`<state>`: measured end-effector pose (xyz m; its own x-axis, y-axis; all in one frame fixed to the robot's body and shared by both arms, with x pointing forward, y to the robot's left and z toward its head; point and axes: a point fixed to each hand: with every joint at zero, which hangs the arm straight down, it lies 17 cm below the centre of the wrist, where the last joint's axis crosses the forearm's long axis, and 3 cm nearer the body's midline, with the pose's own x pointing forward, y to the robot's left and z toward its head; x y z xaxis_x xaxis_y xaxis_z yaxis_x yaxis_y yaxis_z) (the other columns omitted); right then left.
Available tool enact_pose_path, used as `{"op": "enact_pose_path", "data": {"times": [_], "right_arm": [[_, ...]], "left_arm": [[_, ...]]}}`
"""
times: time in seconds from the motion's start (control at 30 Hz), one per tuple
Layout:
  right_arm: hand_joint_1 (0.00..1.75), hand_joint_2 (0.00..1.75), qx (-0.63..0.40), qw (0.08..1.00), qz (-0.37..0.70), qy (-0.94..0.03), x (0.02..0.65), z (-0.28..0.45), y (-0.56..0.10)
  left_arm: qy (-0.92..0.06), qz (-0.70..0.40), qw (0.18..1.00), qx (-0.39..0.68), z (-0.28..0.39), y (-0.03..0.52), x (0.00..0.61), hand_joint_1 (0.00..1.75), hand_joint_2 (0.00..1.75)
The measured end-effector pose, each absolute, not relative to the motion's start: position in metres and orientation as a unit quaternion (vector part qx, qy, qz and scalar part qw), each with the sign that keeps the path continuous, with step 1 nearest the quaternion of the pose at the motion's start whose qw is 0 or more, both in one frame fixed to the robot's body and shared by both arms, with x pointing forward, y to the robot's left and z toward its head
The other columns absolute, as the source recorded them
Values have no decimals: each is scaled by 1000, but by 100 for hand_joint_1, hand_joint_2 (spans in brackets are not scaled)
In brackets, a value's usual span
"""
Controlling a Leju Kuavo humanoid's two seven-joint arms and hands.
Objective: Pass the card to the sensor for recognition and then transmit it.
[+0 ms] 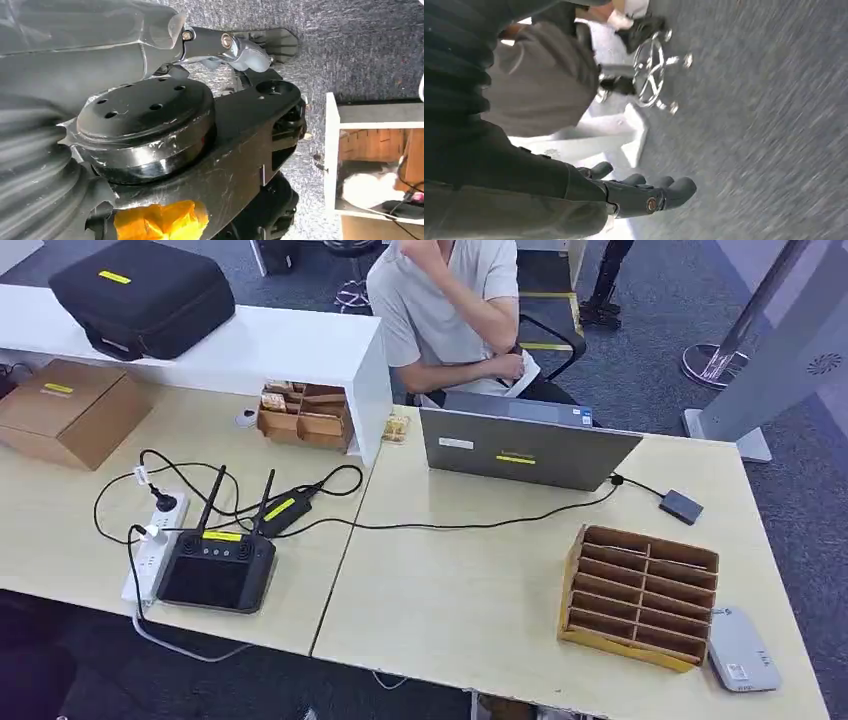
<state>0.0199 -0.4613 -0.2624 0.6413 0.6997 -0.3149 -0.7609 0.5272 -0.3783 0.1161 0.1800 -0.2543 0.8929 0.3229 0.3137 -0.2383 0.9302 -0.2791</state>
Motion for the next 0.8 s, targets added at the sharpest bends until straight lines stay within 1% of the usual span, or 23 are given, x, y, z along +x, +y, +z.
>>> {"op": "enact_pose_path", "data": {"times": [0.1, 0.23, 0.57, 0.67, 0.8], "right_arm": [[0, 175, -227, 872, 429, 60, 19, -268, -438], [0, 175, -238, 872, 425, 51, 24, -267, -438], [0, 175, -325, 858, 392, 67, 31, -237, -537], [0, 175, -337, 858, 381, 72, 30, -231, -554], [0, 175, -339, 860, 375, 73, 29, -230, -557]], "left_arm": [[-180, 145, 966, -117, -254, 180, 116, 0, 175], [-180, 145, 966, -117, -254, 181, 116, 0, 175], [-178, 142, 966, -123, -254, 183, 115, 0, 175], [-177, 141, 966, -123, -254, 183, 115, 0, 175], [-177, 141, 966, -123, -255, 183, 114, 0, 175]]}}
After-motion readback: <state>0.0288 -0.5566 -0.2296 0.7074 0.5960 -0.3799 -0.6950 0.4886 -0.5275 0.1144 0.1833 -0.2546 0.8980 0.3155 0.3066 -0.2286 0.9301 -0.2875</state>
